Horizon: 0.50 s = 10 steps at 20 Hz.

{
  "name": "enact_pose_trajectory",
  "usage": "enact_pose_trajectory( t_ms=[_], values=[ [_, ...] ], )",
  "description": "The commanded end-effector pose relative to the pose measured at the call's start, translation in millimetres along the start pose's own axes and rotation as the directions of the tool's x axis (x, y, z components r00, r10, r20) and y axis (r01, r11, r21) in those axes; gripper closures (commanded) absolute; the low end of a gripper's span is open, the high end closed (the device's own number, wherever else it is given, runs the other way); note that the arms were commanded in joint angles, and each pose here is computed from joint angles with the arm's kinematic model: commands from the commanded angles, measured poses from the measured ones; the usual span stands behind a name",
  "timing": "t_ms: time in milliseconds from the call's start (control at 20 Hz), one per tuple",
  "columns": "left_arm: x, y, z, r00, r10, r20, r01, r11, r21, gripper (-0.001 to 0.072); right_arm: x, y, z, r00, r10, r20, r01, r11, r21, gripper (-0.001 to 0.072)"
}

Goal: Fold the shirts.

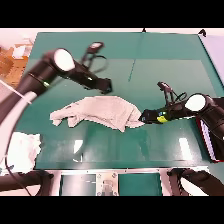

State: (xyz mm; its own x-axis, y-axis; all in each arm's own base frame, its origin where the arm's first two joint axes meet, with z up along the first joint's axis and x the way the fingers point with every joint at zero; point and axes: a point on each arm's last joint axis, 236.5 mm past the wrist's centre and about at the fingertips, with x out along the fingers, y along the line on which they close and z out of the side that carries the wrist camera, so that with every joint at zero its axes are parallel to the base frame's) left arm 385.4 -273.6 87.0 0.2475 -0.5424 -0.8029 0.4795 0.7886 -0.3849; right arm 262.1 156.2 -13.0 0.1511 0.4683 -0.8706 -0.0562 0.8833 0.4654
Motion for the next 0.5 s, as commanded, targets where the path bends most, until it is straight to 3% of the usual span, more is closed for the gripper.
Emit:
enact_pose_trajectory(
  t_ms=[0, 150, 450],
  values=[
    [-40, 76, -26, 0.989, 0.071, -0.129, -0.088, 0.987, -0.137, -0.0011, 20, 21, -17, 0.995, 0.095, -0.02, -0.094, 0.994, 0.059, 0.0217],
    [-55, 144, -59, 0.97, 0.142, -0.2, -0.191, 0.948, -0.255, -0.0011, 58, 34, -22, 0.988, 0.148, 0.047, -0.153, 0.98, 0.126, 0.0217],
    [-47, 200, -110, 0.957, 0.141, -0.254, -0.234, 0.892, -0.387, -0.0011, 126, 53, -13, 0.989, 0.145, 0.01, -0.145, 0.979, 0.142, 0.0222]
  ],
)
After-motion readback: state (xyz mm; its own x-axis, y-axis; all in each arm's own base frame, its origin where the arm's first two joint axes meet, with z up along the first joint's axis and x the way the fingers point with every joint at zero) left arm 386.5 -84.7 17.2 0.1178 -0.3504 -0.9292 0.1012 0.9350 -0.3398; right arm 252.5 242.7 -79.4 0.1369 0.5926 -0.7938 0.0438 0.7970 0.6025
